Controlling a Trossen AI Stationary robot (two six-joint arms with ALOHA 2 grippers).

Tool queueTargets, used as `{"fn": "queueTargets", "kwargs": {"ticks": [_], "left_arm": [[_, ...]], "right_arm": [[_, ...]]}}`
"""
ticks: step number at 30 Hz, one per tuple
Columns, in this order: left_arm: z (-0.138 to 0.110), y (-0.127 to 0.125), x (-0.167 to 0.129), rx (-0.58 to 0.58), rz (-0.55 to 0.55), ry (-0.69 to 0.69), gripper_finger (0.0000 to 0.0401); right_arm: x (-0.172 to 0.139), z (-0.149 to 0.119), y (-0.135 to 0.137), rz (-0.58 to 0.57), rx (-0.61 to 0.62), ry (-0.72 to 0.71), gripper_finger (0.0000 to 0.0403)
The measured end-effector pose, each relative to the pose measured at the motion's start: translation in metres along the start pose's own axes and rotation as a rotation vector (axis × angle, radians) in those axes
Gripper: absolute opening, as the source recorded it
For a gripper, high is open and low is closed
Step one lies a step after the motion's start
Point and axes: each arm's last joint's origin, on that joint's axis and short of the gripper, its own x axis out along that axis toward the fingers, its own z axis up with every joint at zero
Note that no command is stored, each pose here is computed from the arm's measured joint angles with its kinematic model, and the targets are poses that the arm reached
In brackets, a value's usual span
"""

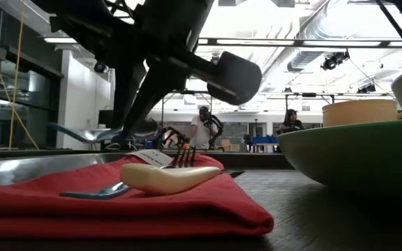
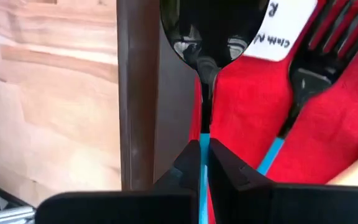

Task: Set up tray
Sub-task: Put the blue spoon on the top of red cloth table napkin

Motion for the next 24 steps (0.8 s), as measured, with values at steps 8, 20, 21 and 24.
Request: {"fn": "queueTargets", "kwargs": {"ticks": [8,20,21,24], "left_arm": [[0.000,0.000,0.000,0.000,-0.001,0.000,0.0140],[0.000,0.000,0.000,0.006,0.000,-0.003,0.0140],[0.000,0.000,0.000,0.005,0.000,-0.002,0.0140],[0.000,0.000,0.000,0.005,0.002,0.000,0.0140]], "right_arm": [[0.006,0.003,0.000,-0.003,-0.002,-0.009,0.0000],[0.033,-0.001,-0.004,-0.002,0.015,0.032,0.0000],[0.034,-0.001,-0.004,-0.001,0.015,0.036,0.0000],[0.034,-0.002,-0.005,-0.006,0.014,0.041,0.0000]]}}
